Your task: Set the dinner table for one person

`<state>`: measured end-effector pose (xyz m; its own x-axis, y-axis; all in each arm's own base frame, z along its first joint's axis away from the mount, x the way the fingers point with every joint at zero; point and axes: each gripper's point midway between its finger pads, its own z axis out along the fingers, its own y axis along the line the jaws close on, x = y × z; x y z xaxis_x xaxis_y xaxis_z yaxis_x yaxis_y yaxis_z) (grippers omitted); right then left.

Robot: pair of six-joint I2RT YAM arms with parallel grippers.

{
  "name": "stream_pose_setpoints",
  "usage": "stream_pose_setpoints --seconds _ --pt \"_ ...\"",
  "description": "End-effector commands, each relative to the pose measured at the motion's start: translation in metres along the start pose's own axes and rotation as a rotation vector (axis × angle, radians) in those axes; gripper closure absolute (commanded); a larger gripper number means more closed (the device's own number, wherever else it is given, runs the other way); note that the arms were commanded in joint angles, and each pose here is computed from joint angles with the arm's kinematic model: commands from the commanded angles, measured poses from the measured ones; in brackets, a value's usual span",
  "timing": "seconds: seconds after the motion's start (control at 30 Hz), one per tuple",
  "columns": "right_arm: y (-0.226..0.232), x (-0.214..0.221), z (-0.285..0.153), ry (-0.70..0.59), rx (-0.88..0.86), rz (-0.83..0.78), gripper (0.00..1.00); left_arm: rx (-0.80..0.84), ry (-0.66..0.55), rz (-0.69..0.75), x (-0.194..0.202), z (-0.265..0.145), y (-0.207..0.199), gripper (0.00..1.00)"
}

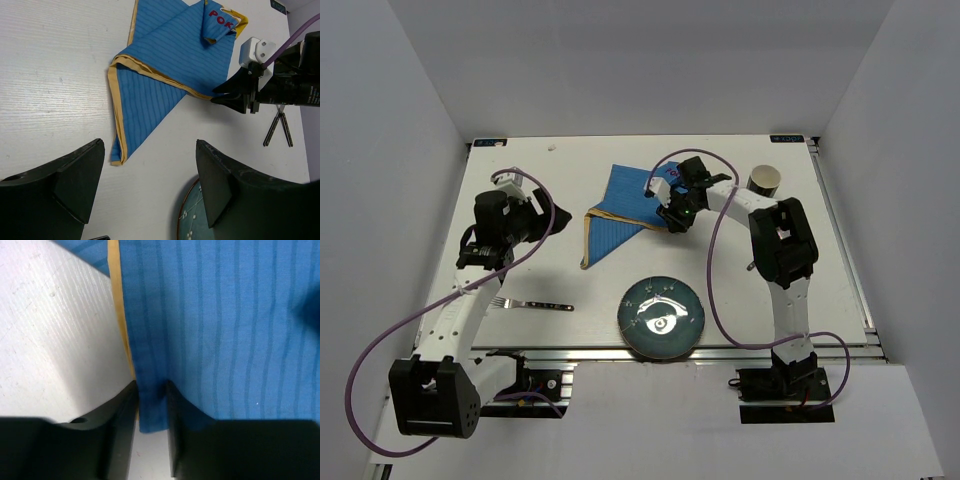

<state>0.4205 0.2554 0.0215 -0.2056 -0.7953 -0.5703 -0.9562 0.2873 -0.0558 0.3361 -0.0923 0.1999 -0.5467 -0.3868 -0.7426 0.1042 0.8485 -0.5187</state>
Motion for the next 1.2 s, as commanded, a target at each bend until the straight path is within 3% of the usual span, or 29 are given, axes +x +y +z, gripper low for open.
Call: stream_pose_setpoints --seconds 0.0,0.27,0.43,0.57,0.6,0.63,0.73,0.93,1.17 --pt "0.008 0.04 0.017 0.113 -0.015 0.01 0.69 0.028 -0.021 0.021 -0.009 -0.006 -0.009 0.17" --pt "0.018 0.026 0.003 0.032 -0.021 0.023 1.0 0.056 -0.015 -0.01 -0.024 0.022 -0.012 0.17" --pt "0.025 -0.018 -0.03 -0.13 -0.027 0.01 1.0 0.066 -0.006 -0.018 -0.046 0.062 -0.014 0.17" --pt "0.034 -0.037 -0.05 -0.207 -0.041 -0.016 1.0 0.066 0.062 -0.005 -0.041 0.108 -0.016 0.18" --pt "0.038 -0.038 -0.053 -0.217 -0.051 -0.018 1.0 0.058 0.122 -0.003 -0.023 0.129 -0.013 0.18" --pt "0.039 -0.038 -0.055 -0.218 -0.053 -0.016 1.0 0.075 0.112 0.015 -0.033 0.139 -0.022 0.19" --pt "0.044 -0.035 -0.055 -0.216 -0.062 -0.019 1.0 0.07 0.215 0.026 -0.003 0.176 -0.021 0.2" --pt "0.049 -0.025 -0.051 -0.2 -0.069 -0.022 1.0 0.066 0.297 0.084 0.023 0.235 -0.033 0.24" --pt "0.056 -0.023 -0.051 -0.213 -0.079 -0.005 1.0 -0.089 0.26 0.158 0.035 0.267 -0.022 0.29"
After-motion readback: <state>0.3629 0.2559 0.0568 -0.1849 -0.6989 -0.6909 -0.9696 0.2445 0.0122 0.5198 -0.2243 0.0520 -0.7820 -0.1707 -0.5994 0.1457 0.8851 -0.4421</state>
